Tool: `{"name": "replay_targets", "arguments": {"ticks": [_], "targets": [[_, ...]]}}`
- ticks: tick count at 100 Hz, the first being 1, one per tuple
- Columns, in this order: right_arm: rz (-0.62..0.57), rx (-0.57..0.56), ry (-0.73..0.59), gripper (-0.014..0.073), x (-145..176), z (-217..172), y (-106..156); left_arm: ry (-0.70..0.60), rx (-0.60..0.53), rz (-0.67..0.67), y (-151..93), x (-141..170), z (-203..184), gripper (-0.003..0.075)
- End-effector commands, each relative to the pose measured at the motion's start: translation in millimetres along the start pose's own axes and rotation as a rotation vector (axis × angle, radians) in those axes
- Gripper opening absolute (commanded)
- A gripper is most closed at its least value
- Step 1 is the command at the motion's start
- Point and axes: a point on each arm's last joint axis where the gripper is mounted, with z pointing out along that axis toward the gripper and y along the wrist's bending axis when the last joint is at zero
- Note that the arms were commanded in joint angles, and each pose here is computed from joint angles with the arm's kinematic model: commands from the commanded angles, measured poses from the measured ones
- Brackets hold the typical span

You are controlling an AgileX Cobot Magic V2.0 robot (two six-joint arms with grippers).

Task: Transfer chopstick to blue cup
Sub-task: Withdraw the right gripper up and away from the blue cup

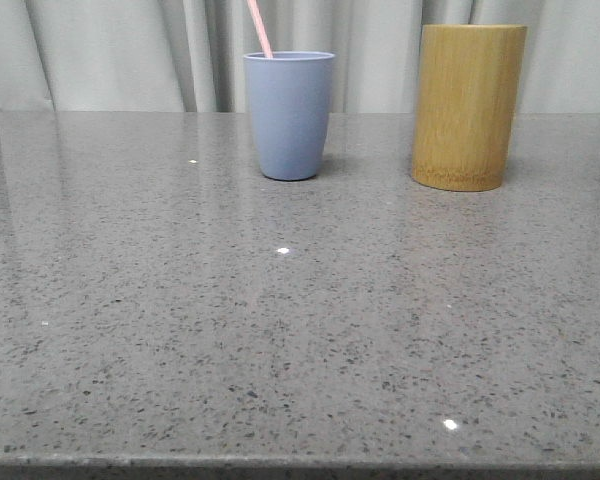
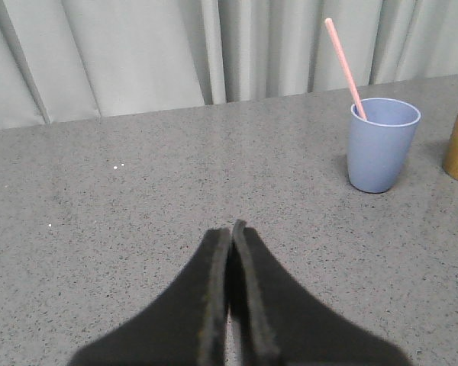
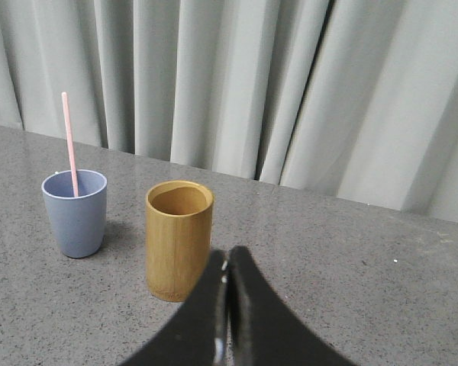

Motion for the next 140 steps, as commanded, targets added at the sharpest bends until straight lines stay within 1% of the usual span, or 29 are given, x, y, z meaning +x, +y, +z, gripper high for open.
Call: {"name": "replay_targets", "arguments": {"ticks": [1, 94, 108, 116, 127, 134, 140], "targets": [[-0.019, 0.005, -0.088, -0.0062, -10, -5, -1, -0.101, 0.001, -0.010, 0, -12, -3, -0.0019], [-0.020, 0.002, -0.098, -0.0062, -11, -5, -1, -0.102, -0.005, -0.003, 0, -12, -3, -0.0019], [-0.020, 0.002, -0.098, -0.0062, -11, -5, -1, -0.083, -0.006, -0.001, 0, -7, 0, -0.0019], [-0.020, 0.002, -0.098, -0.0062, -11, -5, -1, -0.068, -0.033, 0.022, 3, -1, 4, -0.0019], [-0.020, 0.002, -0.098, -0.0062, -11, -5, -1, -0.072, -0.079, 0.001, 5, 10, 9, -0.0019], [-0.020, 0.002, -0.098, -0.0062, -11, -5, -1, -0.120, -0.121, -0.017, 8, 16, 14, -0.0019], [-0.020, 0.002, -0.098, -0.0062, -11, -5, -1, -0.192, -0.157, -0.014, 11, 24, 19, -0.0019]]}}
